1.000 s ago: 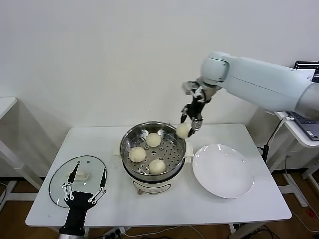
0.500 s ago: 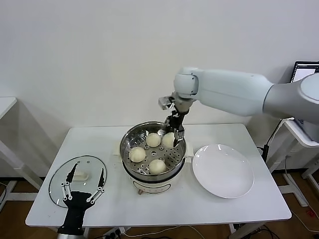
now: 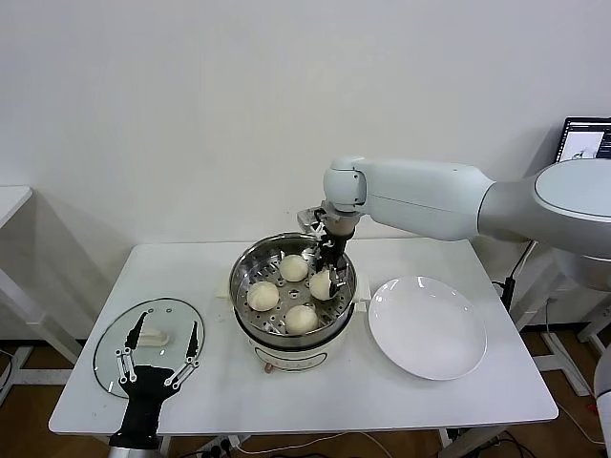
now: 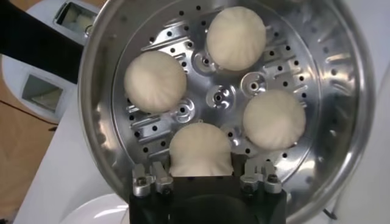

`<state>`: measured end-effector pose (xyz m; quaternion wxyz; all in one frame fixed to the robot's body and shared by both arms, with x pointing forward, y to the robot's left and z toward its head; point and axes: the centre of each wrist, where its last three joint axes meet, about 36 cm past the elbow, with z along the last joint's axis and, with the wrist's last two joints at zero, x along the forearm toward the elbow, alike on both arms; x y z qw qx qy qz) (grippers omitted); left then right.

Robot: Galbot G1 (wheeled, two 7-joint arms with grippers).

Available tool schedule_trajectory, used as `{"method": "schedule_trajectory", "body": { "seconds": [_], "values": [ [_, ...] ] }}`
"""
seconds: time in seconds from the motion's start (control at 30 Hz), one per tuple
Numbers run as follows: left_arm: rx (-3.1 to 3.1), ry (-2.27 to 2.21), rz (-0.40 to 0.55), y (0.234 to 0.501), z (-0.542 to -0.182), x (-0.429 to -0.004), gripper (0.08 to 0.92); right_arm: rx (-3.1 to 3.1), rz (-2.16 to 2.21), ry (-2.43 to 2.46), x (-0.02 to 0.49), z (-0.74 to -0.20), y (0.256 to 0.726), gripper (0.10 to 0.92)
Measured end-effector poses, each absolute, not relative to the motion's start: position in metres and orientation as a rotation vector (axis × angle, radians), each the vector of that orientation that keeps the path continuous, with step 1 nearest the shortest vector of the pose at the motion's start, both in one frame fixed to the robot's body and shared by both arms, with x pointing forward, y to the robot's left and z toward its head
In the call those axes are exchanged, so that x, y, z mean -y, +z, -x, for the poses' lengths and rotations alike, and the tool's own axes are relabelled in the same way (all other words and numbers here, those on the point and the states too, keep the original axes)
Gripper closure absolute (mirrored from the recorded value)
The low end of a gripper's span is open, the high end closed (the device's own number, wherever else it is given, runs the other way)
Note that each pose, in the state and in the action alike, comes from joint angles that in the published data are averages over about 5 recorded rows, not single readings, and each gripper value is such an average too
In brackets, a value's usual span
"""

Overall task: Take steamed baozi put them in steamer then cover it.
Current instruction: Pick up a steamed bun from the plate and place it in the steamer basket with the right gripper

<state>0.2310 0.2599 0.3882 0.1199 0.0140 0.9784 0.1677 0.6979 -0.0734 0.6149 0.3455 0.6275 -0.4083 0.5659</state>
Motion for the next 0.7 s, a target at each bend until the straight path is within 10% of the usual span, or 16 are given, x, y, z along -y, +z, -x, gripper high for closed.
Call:
{"method": "schedule_trajectory", "body": {
  "seconds": [0.7],
  "values": [
    [-2.858,0.491,-0.032,0.389,-0.23,-0.261,0.177,1.071,-1.624,1.486,0.074,-0.696,0.606,0.2]
  ]
}}
